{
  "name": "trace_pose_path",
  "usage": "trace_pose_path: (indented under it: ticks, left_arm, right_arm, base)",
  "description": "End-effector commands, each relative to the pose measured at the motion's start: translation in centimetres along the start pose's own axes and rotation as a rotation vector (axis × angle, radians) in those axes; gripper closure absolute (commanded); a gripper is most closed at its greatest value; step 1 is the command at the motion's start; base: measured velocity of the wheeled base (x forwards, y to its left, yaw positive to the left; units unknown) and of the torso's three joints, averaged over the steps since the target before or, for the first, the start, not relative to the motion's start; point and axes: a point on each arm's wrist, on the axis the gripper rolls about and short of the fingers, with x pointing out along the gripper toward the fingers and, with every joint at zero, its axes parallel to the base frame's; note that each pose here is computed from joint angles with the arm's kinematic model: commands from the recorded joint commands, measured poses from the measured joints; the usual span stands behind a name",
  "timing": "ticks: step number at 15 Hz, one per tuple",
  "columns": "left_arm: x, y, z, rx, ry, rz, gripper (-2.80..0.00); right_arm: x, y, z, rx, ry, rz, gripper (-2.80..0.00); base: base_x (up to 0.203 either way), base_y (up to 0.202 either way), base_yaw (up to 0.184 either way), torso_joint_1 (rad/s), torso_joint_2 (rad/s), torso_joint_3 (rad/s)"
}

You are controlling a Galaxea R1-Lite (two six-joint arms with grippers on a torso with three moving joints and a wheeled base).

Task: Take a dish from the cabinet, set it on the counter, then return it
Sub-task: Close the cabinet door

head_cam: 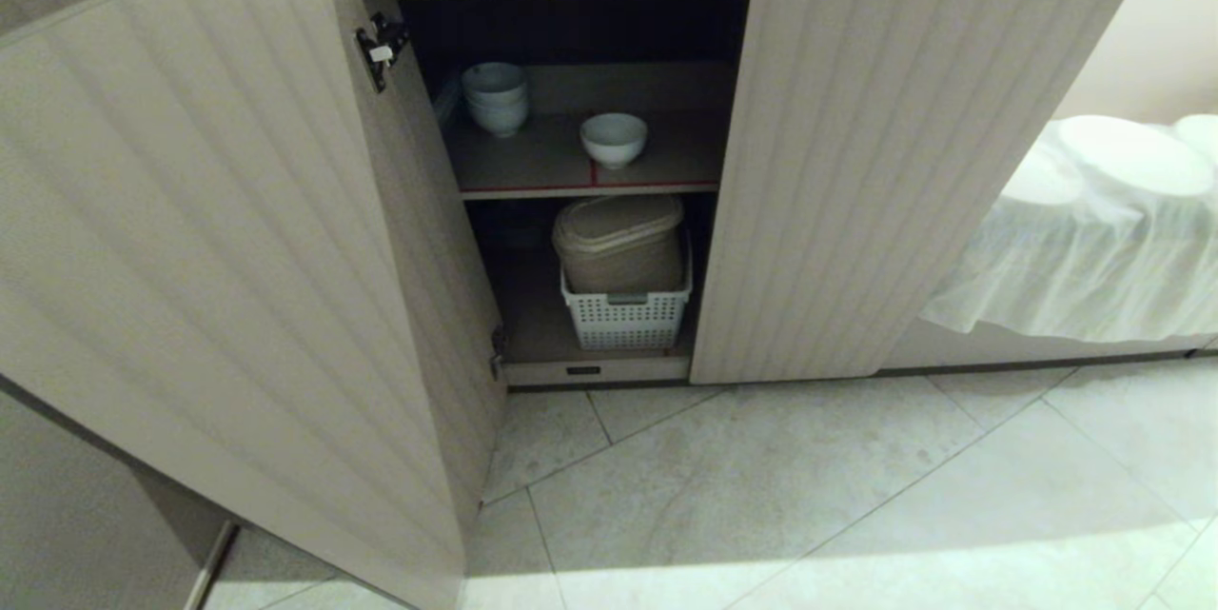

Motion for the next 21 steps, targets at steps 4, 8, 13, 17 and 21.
trace_pose_path:
  ticks: [4,8,13,17,21]
  left_arm:
    - [0.01,0.00,0.03,0.003,0.001,0.000,0.00]
    - [0.01,0.00,-0.01,0.001,0.001,0.000,0.00]
    - [0.01,-0.01,0.03,-0.003,0.001,-0.004,0.00]
    - [-0.04,-0.02,-0.01,-0.001,0.010,-0.007,0.00]
    - [0.08,-0.02,0.10,0.001,0.025,-0.008,0.00]
  right_arm:
    - [0.00,0.00,0.00,0.001,-0.001,0.000,0.00]
    - [0.00,0.00,0.00,0.001,-0.001,0.000,0.00]
    - [0.00,0.00,0.00,0.001,0.000,0.001,0.00]
    - [0.00,0.00,0.00,0.001,0.000,0.001,0.00]
    - [0.00,0.00,0.00,0.001,0.000,0.001,0.00]
  base:
    - [0.000,0.098,0.002,0.003,0.00,0.001]
    - [0.000,0.000,0.000,0.000,0.00,0.000]
    - [0.000,0.000,0.000,0.000,0.00,0.000]
    - [0.000,0.000,0.000,0.000,0.00,0.000]
    - [0.000,0.000,0.000,0.000,0.00,0.000]
